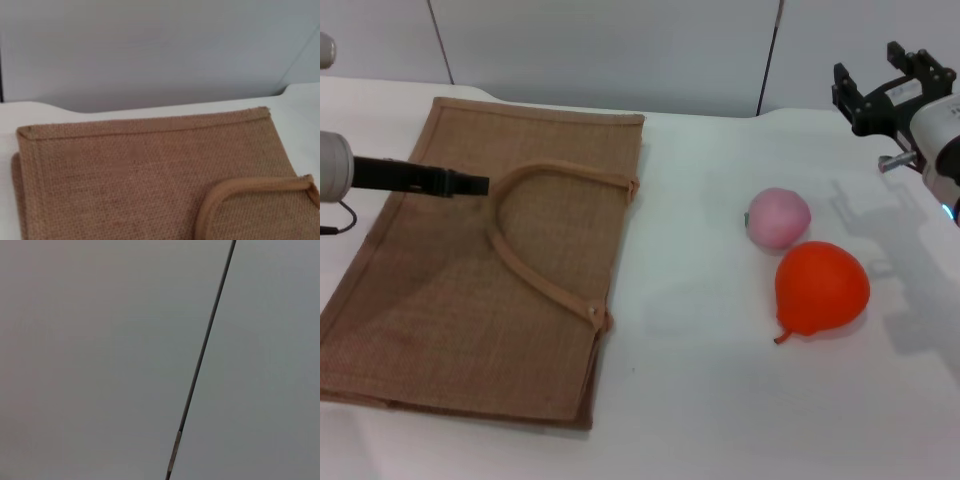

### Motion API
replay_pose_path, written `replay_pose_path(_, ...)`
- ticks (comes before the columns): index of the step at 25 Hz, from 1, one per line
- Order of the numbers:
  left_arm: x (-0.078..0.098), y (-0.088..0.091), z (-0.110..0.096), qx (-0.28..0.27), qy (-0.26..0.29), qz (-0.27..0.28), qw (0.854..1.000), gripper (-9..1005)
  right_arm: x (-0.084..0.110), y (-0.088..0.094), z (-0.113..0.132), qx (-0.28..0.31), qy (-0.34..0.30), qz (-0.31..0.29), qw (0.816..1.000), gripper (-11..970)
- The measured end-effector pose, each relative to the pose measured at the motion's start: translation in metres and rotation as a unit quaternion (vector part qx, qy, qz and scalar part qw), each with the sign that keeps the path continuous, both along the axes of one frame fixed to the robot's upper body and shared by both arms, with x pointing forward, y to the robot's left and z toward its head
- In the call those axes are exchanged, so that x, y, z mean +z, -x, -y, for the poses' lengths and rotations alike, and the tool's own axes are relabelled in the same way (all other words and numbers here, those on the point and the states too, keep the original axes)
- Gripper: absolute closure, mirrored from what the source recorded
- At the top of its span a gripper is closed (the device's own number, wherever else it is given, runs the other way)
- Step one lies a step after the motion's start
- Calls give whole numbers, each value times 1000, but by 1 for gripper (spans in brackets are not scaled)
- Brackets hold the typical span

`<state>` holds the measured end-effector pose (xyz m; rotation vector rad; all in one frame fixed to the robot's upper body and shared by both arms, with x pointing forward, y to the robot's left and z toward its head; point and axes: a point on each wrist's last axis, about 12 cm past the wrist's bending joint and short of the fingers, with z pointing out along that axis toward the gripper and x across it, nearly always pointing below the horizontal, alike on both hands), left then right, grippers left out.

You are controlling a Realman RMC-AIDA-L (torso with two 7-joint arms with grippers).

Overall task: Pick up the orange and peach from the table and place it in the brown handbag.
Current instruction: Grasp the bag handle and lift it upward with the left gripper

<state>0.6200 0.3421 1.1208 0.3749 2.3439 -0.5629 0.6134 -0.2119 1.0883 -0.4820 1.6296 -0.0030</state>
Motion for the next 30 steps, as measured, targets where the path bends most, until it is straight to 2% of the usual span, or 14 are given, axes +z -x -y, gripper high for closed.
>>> replay_pose_path(4,10,-6,-4,1,-6,13,1000,596,-4,4,-3,6,-6,-7,1000,318)
replay_pose_path(9,13,-7,-5,-1,-10,14,1000,595,-4,4,-10,17,-25,-10,999,319)
replay_pose_path(19,3,-6,1,-1,-7,3,1000,592,-5,5,-8,14,-25,-9,1000,319)
replay_pose_path(30,-8,-8,6,-4,-36,-17,999,590,-6,5,-8,14,-25,-10,1000,319)
